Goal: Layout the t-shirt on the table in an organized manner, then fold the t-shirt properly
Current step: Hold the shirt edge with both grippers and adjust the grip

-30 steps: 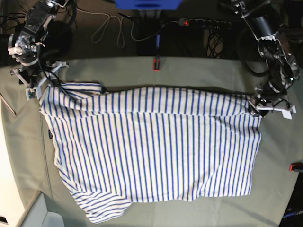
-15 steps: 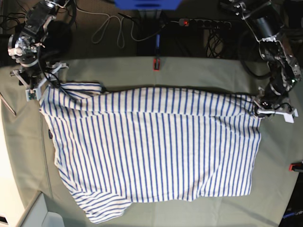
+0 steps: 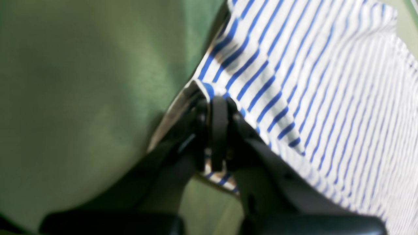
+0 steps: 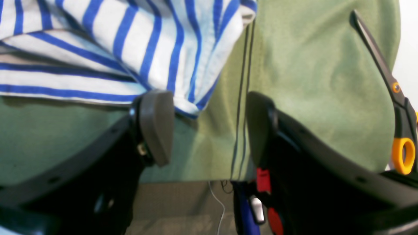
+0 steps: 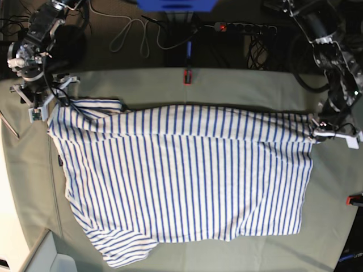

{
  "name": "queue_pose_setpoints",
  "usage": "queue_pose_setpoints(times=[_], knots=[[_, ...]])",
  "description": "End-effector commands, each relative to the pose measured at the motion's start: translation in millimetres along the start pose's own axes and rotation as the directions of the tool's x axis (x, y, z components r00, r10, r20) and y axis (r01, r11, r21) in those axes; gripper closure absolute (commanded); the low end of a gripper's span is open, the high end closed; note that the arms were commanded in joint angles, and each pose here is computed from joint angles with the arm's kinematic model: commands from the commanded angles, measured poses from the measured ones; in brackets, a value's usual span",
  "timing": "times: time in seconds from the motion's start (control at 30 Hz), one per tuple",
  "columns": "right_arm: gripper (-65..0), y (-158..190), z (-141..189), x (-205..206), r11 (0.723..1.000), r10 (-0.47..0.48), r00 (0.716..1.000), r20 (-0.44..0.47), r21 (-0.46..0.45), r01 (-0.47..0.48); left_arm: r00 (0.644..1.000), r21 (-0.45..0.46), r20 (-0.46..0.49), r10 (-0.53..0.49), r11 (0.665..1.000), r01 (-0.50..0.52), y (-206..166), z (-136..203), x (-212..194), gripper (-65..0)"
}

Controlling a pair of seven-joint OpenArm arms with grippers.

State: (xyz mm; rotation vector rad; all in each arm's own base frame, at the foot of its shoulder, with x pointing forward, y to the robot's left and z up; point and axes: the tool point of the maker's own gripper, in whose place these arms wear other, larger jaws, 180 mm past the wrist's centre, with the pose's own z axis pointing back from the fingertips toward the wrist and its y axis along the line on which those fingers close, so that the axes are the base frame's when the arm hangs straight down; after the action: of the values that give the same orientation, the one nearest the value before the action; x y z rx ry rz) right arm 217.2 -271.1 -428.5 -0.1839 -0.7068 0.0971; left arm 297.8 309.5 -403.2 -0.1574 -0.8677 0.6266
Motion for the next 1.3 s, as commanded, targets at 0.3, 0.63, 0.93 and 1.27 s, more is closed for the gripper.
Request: queue_pose_setpoints(times=[0.3,0.63,0.93,1.27], knots=[[-35.8,-9,2,14,1.000,0.006,0.999,0.045,-0.020,-0.005,0.998,-0.041,0.058,0.020,0.999,-0.017,-2,19,9,-0.2],[-35.9,-9,-5,33,1.000,-0.010,0.997,0.080,-0.018,0.011,0.998,-0.044,0.068,0.009,0.999,-0.006,-3,23,11,-0.2],[-35.8,2,-15,10,0.999,-0.041,0.999,0.025,0.021,0.040,0.997,-0.046,0.071,0.012,0.999,-0.009,-4,22,13,-0.2],[-15.9,3,-16,8,0.999,-0.042,0.999,0.017,0.025,0.042,0.997,-0.045,0.074,0.013,0.999,-0.010,-4,22,14,-0.2]])
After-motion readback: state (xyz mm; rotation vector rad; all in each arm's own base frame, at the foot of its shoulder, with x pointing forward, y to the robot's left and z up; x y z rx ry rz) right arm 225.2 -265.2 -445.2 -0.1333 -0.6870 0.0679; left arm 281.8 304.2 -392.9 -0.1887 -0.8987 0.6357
